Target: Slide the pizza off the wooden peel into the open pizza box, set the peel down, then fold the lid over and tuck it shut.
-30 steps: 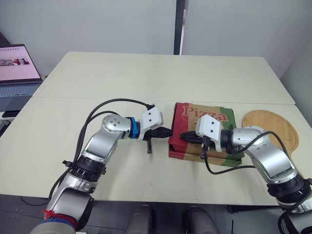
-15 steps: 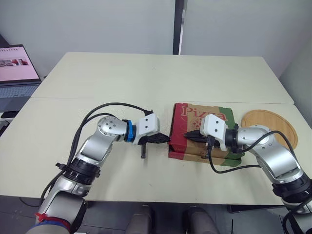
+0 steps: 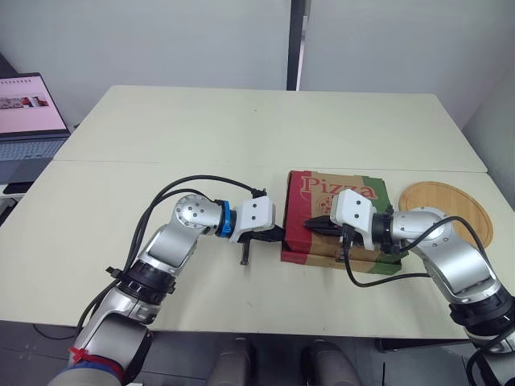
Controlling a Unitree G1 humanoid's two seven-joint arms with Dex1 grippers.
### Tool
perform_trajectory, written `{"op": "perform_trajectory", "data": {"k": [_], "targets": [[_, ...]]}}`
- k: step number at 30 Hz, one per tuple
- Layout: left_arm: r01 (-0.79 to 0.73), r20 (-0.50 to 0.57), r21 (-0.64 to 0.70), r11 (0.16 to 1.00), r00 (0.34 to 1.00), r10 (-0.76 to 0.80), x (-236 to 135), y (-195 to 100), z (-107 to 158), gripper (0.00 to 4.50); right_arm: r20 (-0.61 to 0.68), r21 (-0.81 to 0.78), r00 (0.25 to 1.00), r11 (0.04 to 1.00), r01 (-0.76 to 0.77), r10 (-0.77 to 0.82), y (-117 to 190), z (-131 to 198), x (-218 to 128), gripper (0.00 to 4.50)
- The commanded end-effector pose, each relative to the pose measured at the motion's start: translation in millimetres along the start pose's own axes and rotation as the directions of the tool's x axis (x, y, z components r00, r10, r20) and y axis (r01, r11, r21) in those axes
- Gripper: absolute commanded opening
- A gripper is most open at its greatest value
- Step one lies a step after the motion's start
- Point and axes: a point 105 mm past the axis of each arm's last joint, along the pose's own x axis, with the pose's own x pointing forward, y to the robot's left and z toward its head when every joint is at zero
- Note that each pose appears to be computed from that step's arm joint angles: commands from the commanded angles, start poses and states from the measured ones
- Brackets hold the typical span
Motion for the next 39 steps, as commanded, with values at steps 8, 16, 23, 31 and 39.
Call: {"op": "perform_trajectory", "data": {"k": [8,16,23,31,39], "targets": [[-0.023,0.011,0.0,1.0,1.0,0.023,-19,5,5,0.0,-0.023,-0.034,1.0,0.999,-0.014,0.014,5,-3,-9,0.03],[-0.01,-0.007,-0.041,0.999,1.0,0.009,-34,-1,2,0.0,-0.051,-0.015,0.999,1.0,-0.01,0.009,9,-15,-8,0.03],[-0.03,-0.023,-0.054,0.998,0.999,0.029,-40,-1,-2,0.0,-0.069,0.025,0.998,1.0,-0.003,0.005,12,-31,-6,0.03],[-0.06,-0.018,-0.091,0.994,0.998,0.059,-36,-6,-8,0.0,-0.058,0.046,0.992,0.993,0.112,-0.109,-1,-36,-31,0.03],[-0.075,-0.011,-0.113,0.991,0.997,0.075,-32,-8,-10,0.0,-0.113,0.077,0.991,0.993,0.087,-0.078,12,-58,-27,0.03]]}}
